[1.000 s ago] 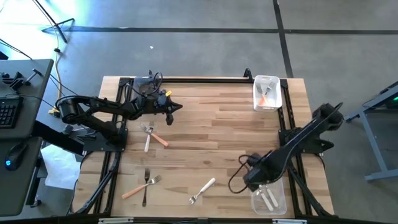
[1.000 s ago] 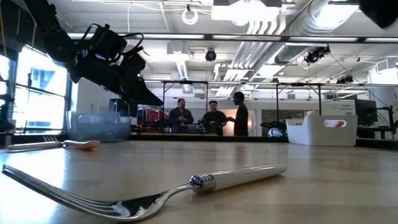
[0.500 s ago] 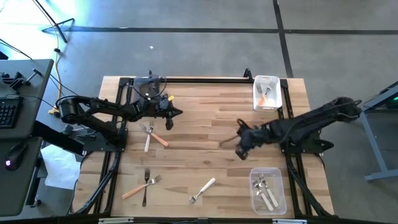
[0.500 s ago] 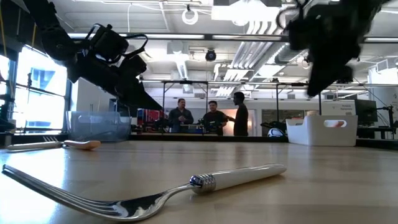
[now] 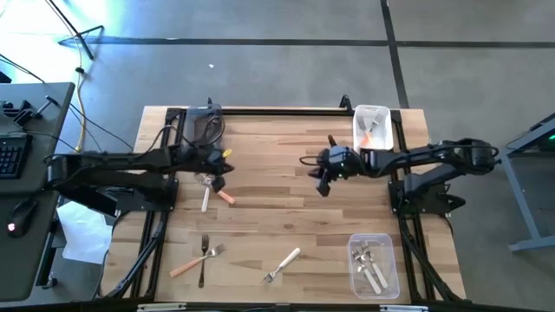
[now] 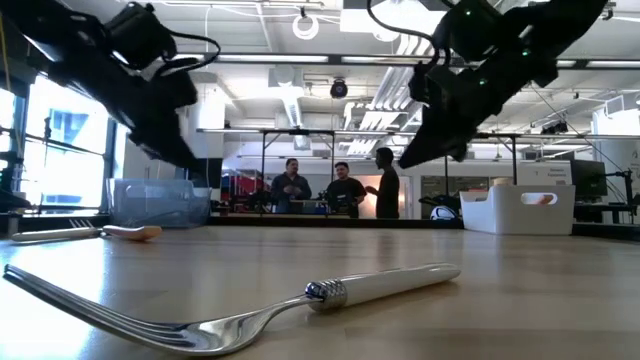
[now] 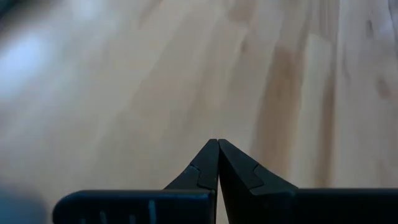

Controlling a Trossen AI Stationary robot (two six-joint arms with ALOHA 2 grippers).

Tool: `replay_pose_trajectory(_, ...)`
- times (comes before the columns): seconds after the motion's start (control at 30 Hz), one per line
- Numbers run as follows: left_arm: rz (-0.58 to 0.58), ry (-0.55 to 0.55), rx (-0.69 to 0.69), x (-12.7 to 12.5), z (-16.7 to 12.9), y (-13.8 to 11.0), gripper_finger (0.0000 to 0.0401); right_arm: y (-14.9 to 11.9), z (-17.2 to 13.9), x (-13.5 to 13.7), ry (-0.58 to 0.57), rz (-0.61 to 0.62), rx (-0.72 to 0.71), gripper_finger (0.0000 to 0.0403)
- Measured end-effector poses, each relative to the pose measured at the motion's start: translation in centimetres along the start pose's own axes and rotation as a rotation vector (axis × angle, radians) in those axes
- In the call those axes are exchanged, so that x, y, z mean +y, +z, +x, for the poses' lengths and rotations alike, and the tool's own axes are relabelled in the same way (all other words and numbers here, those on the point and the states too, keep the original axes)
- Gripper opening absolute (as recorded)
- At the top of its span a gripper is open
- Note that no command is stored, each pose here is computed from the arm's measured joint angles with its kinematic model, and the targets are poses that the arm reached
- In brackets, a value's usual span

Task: Sort silverware by color (type)
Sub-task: Put the top orange fork into the white bin

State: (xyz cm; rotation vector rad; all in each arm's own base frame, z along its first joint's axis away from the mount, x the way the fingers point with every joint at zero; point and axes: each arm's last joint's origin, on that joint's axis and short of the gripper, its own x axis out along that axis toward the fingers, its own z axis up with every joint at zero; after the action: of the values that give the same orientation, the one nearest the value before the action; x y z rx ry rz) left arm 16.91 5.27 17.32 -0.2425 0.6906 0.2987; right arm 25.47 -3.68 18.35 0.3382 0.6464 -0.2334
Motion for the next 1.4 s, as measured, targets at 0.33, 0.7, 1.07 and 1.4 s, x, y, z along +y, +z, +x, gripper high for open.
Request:
replay_pose_trajectory(0.33,-0.089,-0.080,0.156,-2.7,-5.1,0.5,0.0010,1.4,1.1,-2.2,0.009,-0.169,-0.101,0.0000)
replay_pose_trajectory(0.7,0.265,-0.162,0.574,-4.1,-4.0,4.2,0.0078,1.4,1.1,-2.4,0.007,-0.196,-0.104,0.0000)
replay_pose_trajectory(1.07,0.598,-0.222,0.861,-4.1,2.3,3.1,0.0189,1.4,1.1,-2.3,0.052,-0.188,-0.096,0.0000)
replay_pose_trajectory(1.4,0.624,-0.243,0.924,-4.2,5.4,1.9,0.0180,1.4,1.1,-2.3,0.052,-0.190,-0.095,0.0000)
